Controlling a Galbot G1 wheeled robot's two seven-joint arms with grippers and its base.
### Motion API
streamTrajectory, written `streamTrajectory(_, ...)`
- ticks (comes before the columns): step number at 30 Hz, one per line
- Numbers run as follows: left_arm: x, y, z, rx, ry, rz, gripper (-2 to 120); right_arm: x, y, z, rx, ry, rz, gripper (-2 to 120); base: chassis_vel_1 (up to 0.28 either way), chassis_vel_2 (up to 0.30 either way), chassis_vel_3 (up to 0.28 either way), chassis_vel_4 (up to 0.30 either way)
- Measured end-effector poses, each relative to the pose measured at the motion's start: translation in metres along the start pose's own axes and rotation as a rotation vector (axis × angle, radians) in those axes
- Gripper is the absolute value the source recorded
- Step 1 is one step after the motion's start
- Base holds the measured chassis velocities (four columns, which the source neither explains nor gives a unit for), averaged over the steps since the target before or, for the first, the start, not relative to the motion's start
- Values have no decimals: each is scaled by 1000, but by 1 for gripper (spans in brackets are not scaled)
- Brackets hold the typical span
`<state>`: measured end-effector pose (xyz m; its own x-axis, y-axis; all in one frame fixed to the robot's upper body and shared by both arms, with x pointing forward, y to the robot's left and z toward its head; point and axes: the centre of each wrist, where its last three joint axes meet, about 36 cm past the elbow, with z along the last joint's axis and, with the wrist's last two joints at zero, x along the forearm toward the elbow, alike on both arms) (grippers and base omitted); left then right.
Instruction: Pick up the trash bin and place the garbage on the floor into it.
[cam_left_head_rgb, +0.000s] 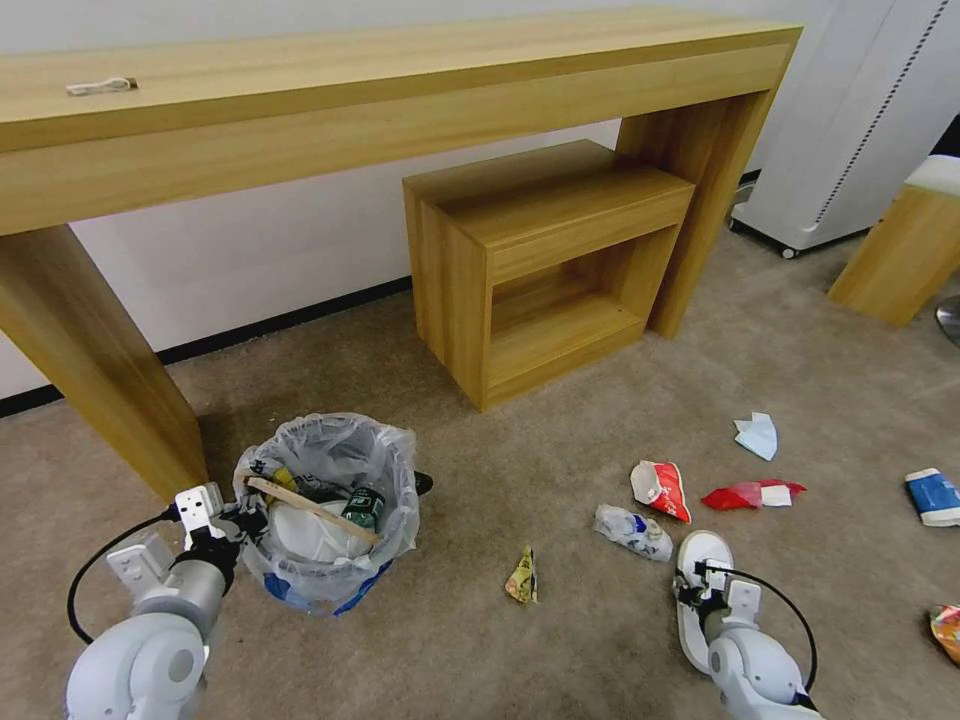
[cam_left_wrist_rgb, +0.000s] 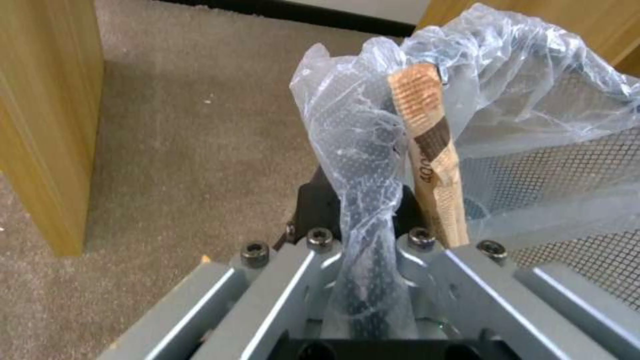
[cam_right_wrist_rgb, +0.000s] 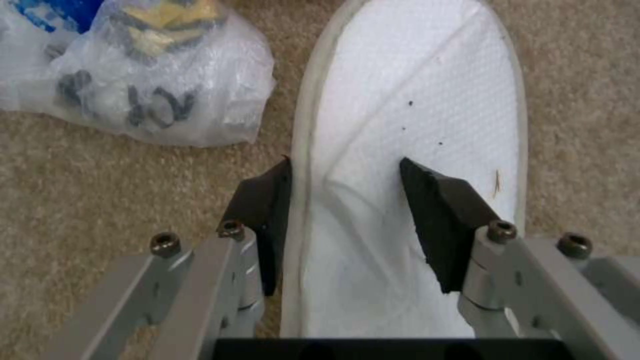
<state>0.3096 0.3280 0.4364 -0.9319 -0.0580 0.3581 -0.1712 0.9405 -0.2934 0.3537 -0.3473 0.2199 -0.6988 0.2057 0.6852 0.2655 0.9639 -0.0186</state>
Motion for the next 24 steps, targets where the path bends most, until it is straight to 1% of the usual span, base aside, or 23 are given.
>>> streamTrajectory(7, 1, -1, 2, 2, -4, 2, 3, 3, -4, 0, 2, -2, 9, 42, 0, 0, 0, 0)
streamTrajectory(10, 1, -2, 1, 1, -6, 4, 3, 4, -7, -1, 2, -6, 14, 32, 0, 0, 0, 0)
streamTrajectory(11, 1, -2, 1, 1, -6, 4, 3, 4, -7, -1, 2, -6, 14, 32, 0, 0, 0, 0)
streamTrajectory(12, 2, -2, 1, 0, -7, 4, 3, 4, -8, -1, 2, -7, 15, 29, 0, 0, 0, 0)
streamTrajectory(15, 3, -3, 1, 0, -9, 5, 3, 4, -8, -1, 2, -7, 16, 14, 0, 0, 0, 0)
streamTrajectory(16, 3, -3, 1, 0, -9, 5, 3, 4, -8, -1, 2, -7, 16, 14, 0, 0, 0, 0)
streamTrajectory(19, 4, -2, 1, 0, -12, 4, 3, 5, -8, 0, 2, -12, 17, 3, 0, 0, 0, 0)
streamTrajectory(20, 4, -2, 1, 0, -12, 4, 3, 5, -8, 0, 2, -12, 17, 3, 0, 0, 0, 0)
streamTrajectory(21, 4, -2, 1, 1, -13, 3, 3, 5, -8, 0, 3, -15, 17, 0, 0, 0, 0, 0)
streamTrajectory(24, 4, -2, 1, 0, -14, 3, 3, 7, -9, 0, 6, -20, 17, 0, 0, 0, 0, 0)
